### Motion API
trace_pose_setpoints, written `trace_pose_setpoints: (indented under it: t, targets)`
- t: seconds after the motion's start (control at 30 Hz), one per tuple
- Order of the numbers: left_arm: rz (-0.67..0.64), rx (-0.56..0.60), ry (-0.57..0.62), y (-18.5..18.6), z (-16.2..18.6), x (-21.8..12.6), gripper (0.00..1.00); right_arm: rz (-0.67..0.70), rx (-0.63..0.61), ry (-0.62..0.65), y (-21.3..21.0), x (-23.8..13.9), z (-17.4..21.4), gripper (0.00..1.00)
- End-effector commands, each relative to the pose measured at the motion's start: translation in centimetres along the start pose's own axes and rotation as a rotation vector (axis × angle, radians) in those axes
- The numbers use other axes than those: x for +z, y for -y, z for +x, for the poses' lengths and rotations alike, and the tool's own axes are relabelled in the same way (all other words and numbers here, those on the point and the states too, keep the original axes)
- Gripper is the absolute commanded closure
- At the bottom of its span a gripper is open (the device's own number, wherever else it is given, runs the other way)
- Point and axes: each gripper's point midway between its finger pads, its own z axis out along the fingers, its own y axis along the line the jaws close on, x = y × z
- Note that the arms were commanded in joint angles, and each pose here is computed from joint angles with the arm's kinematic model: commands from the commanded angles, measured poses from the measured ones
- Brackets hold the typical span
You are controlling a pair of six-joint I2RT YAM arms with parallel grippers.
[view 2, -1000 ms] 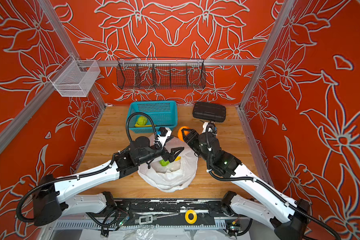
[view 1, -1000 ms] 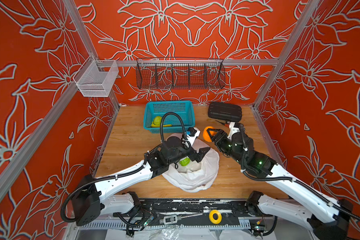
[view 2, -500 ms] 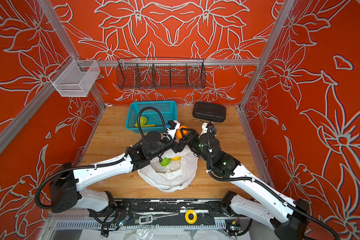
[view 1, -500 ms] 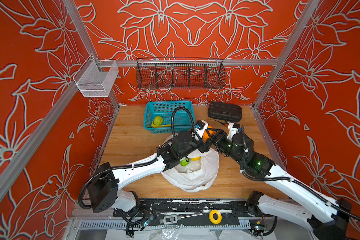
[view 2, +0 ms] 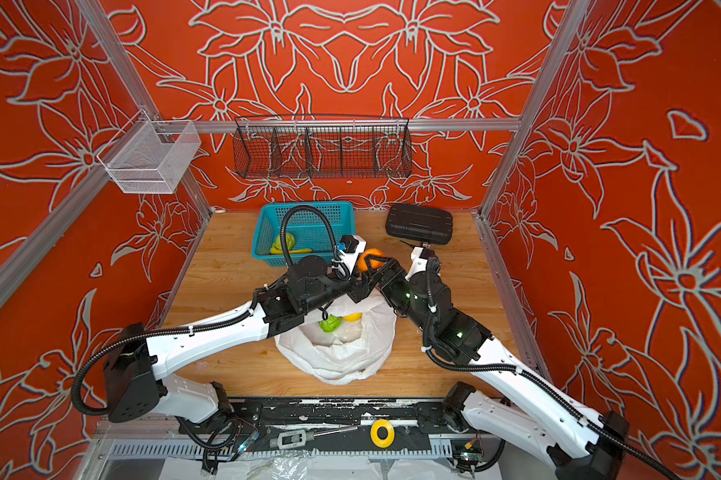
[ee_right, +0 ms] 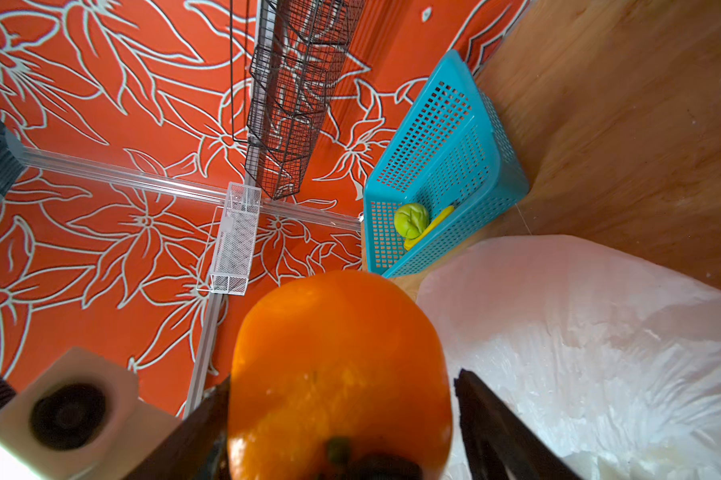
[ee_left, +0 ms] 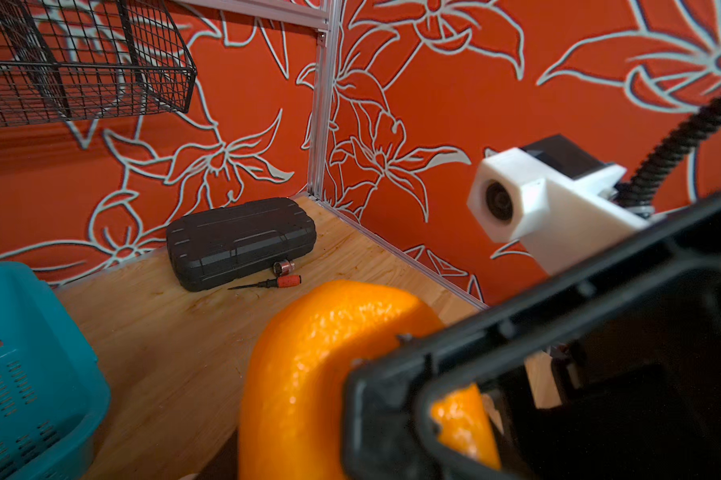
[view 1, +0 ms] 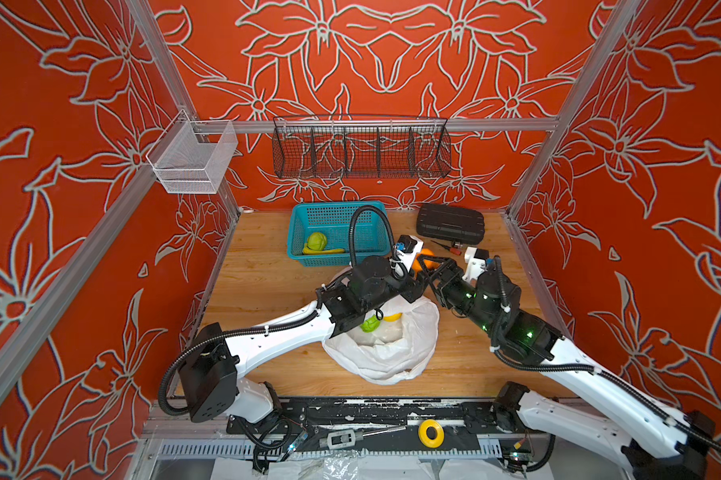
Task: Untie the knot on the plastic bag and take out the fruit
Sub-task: 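Carry the orange to the teal basket with left gripper while right draws back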
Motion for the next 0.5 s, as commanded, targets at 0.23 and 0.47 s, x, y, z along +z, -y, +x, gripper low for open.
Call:
trace_pose_setpoints:
  t: [0.23,0.47]
  targets:
    - [-0.166,-0.152,-0.053,-4.5,-2.4,-0.8,0.55,-0.052,-0.169,0.116,-0.6,-3.8,-2.5,0.07]
    - [-0.308,-0.364,-0.076,-13.1,-3.3,-3.0,0.55,0.010,-0.262,0.187,1.4,-5.9,-3.8,0.05]
